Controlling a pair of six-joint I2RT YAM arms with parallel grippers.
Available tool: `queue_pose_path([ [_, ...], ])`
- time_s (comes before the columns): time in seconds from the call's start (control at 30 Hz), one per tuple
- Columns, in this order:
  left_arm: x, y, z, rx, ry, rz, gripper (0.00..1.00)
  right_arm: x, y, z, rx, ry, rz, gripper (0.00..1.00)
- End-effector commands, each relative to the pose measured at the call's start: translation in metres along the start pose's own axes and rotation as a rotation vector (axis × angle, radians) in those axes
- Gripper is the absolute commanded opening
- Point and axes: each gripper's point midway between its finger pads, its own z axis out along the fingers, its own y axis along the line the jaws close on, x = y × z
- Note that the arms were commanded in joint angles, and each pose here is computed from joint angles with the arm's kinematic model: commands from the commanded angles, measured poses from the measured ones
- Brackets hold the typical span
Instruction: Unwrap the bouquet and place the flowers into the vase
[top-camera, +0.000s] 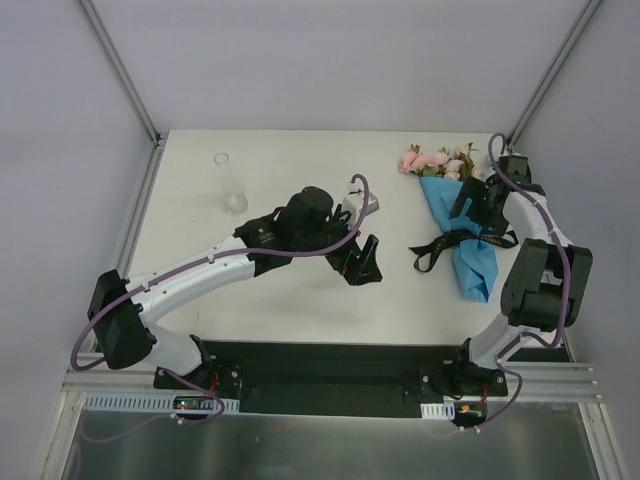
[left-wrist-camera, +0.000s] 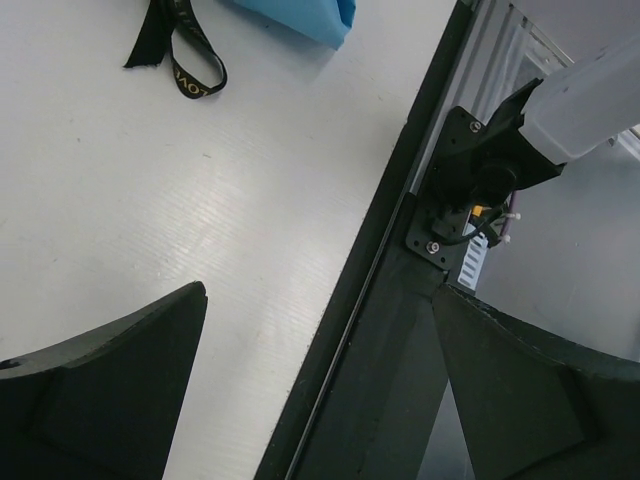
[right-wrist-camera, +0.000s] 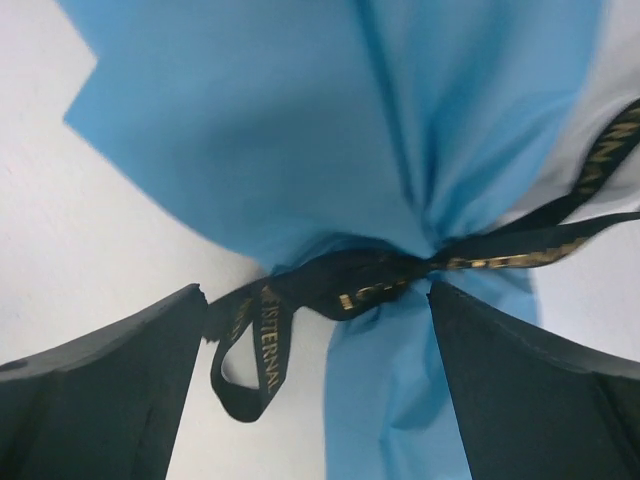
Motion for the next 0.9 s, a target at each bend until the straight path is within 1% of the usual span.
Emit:
queue_pose_path([
  [0.0,-0.014,-0.002,-0.017,-0.025,-0.074,0.071,0.95,0.042,0.047,0.011,-0.119,0.092,-0.113,0.96],
  [0.03,-0.015,0.0,-0.019,-0.035,-0.08,0.081,0.95,0.05,0.057,0.012,-0.143,0.102,-0.117,0.96],
  [0.07,-0.017,0.002,-0.02,-0.054,-0.09,0.087,0.95,0.061,0.082,0.01,-0.204,0.113,-0.166,0.96],
  [0.13,-0.02,0.005,-0.025,-0.076,-0.107,0.096,0.95,0.08,0.104,0.006,-0.236,0.142,-0.208,0.96],
  [0.17,-0.02,0.009,-0.025,-0.098,-0.114,0.095,0.95,0.09,0.129,-0.005,-0.314,0.14,-0.257,0.96],
  [0.23,-0.023,0.009,-0.03,-0.11,-0.129,0.1,0.95,0.103,0.152,-0.02,-0.402,0.145,-0.268,0.96],
  [0.27,-0.024,0.009,-0.03,-0.109,-0.13,0.101,0.95,0.097,0.151,-0.034,-0.38,0.087,-0.284,0.96],
  [0.3,-0.025,0.007,-0.032,-0.106,-0.135,0.103,0.95,0.092,0.144,-0.039,-0.347,0.051,-0.277,0.96],
  [0.4,-0.023,0.005,-0.03,-0.088,-0.126,0.092,0.95,0.059,0.092,-0.051,-0.176,-0.067,-0.2,0.96],
  [0.43,-0.022,0.003,-0.028,-0.078,-0.119,0.086,0.95,0.046,0.064,-0.053,-0.101,-0.096,-0.138,0.96],
  [0.47,-0.023,0.003,-0.025,-0.073,-0.114,0.084,0.95,0.045,0.04,-0.052,-0.011,-0.095,-0.107,0.96],
  [0.53,-0.022,0.001,-0.022,-0.057,-0.105,0.08,0.95,0.039,-0.002,-0.051,0.07,-0.099,-0.003,0.96],
  [0.63,-0.02,-0.001,-0.019,-0.037,-0.093,0.078,0.97,0.048,-0.038,-0.038,0.148,-0.076,0.072,0.96],
  [0.77,-0.02,-0.003,-0.019,-0.022,-0.087,0.077,0.99,0.064,-0.048,-0.018,0.154,0.009,0.084,0.96],
  [0.87,-0.019,-0.006,-0.022,-0.013,-0.09,0.074,0.99,0.072,-0.033,-0.01,0.11,0.023,0.045,0.96],
])
